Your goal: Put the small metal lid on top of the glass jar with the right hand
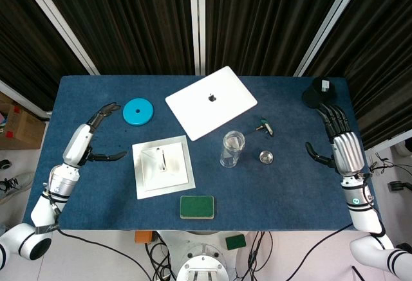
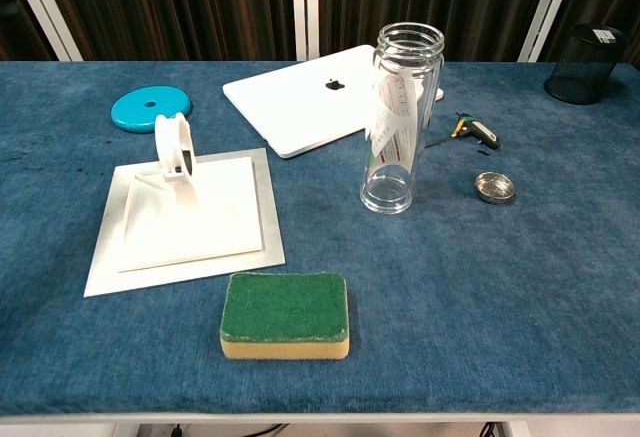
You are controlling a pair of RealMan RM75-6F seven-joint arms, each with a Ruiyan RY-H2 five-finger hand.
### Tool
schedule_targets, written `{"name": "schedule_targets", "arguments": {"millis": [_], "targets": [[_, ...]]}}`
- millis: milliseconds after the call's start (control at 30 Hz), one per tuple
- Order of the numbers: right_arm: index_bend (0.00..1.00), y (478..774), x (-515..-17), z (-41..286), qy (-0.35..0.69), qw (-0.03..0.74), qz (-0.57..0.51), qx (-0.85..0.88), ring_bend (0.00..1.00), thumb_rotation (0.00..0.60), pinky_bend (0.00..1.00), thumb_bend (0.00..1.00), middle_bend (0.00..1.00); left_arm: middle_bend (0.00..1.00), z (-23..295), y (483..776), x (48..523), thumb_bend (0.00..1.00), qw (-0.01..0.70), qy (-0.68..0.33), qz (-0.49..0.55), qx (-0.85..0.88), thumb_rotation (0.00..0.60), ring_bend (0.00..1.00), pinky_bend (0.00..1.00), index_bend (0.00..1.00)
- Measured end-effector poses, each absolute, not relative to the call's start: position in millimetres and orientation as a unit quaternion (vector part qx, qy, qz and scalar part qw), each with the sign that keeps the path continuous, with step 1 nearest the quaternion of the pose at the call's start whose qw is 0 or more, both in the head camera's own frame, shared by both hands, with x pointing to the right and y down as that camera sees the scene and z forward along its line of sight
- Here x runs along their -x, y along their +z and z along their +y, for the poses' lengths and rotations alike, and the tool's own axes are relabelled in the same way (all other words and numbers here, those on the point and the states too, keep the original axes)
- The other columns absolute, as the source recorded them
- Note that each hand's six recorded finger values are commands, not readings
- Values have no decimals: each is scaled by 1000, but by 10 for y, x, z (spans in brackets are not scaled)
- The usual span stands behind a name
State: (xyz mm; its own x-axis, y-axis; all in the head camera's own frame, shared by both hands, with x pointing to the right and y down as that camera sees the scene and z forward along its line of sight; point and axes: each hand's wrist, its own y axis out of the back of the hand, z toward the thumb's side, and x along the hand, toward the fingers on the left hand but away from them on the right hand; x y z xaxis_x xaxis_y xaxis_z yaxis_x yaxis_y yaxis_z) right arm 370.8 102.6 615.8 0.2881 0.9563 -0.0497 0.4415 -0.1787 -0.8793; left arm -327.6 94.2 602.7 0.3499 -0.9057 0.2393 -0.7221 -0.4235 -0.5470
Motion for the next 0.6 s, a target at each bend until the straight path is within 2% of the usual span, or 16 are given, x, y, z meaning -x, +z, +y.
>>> {"name": "schedule_targets", "arguments": {"millis": [133,267,467,533,600], "targets": [[0,6173,-3709,1035,324,399,-500,697,0,600,0,334,0,137,976,6016,3291,87,177,-261,508,801,556,116,170,88],[0,6169,-3730,1048,327,400,-500,695,0,600,0,334,0,142,1011,6006,3317,73,182,-266,511,797,590,116,170,90],[1,6163,-3761,1069,346,412,-485,690,0,600,0,333,0,146,1076,5995,3401,63,214,-301,510,777,573,116,170,96],[43,6166,-3782,1078,364,421,-469,686,0,600,0,333,0,146,1130,5990,3444,63,232,-324,502,767,560,116,170,96],[139,6191,-3804,1093,390,429,-445,683,0,600,0,332,0,145,1199,5988,3505,63,252,-351,493,755,538,116,169,96]]}}
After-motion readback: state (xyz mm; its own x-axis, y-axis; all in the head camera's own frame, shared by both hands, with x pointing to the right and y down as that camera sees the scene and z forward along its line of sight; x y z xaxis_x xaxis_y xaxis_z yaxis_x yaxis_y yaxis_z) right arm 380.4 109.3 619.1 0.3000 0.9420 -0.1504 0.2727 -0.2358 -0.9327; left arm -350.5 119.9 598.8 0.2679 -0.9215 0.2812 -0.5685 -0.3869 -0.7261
